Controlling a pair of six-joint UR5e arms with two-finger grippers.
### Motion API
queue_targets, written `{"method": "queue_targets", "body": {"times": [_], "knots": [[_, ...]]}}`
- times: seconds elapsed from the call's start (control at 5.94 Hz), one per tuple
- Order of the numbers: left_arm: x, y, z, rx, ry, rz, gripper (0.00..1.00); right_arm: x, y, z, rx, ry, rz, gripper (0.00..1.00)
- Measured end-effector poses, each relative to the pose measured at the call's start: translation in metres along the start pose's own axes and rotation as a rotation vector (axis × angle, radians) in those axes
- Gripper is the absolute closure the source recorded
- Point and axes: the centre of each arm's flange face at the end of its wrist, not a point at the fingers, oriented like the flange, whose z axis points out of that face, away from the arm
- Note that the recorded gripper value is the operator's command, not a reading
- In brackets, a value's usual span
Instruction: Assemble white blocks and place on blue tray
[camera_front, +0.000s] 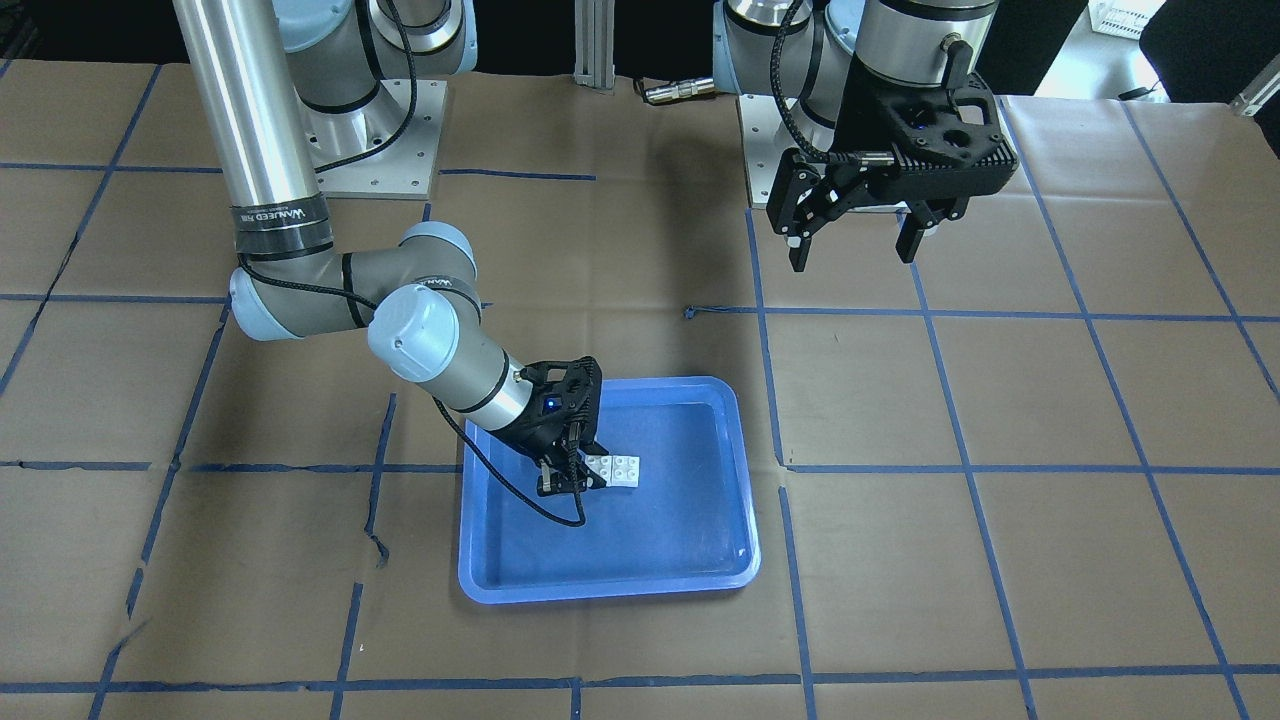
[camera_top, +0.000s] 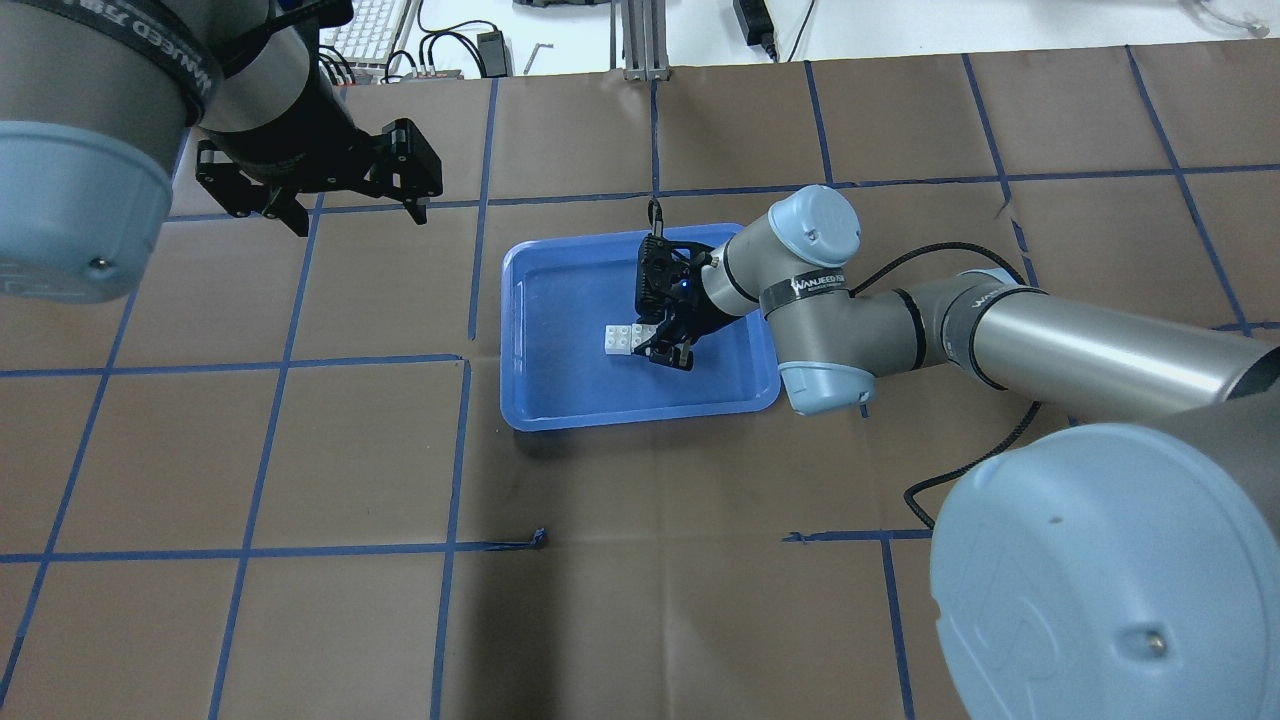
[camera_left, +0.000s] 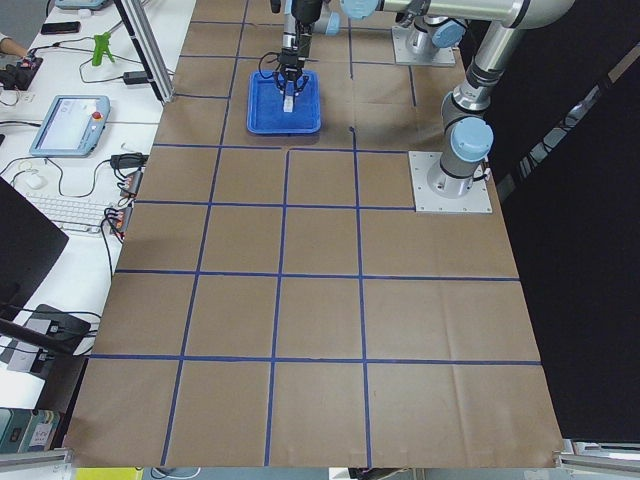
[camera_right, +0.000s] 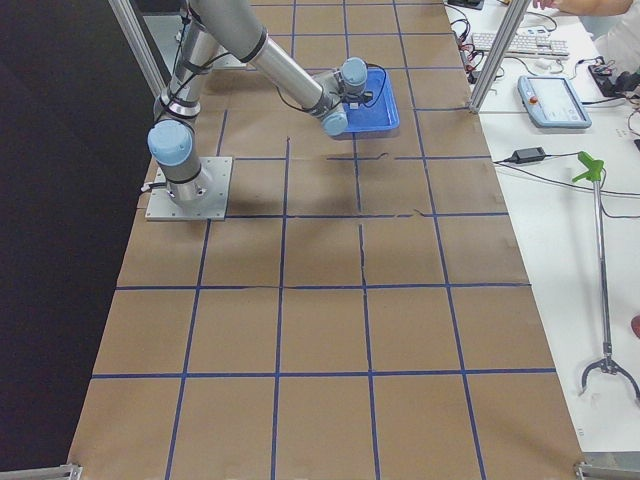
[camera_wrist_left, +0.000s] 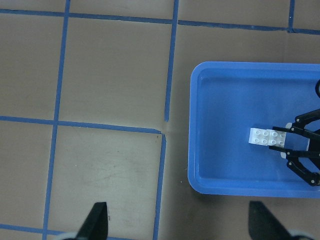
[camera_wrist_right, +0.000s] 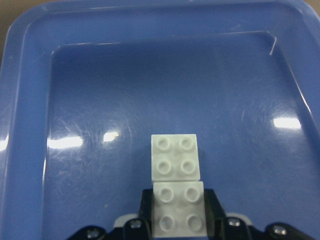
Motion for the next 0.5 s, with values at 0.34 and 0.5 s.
{"method": "queue_targets", "body": {"times": [0.34, 0.5], "knots": [[0.0, 0.0, -0.0001, 0.001, 0.0, 0.0, 0.01, -0.0004, 0.0004, 0.0005, -0.001, -0.003, 0.002, 0.48], [0.0, 0.0001, -0.0003, 0.001, 0.0, 0.0, 0.01, -0.0003, 0.0003, 0.0003, -0.001, -0.002, 0.002, 0.48]]}}
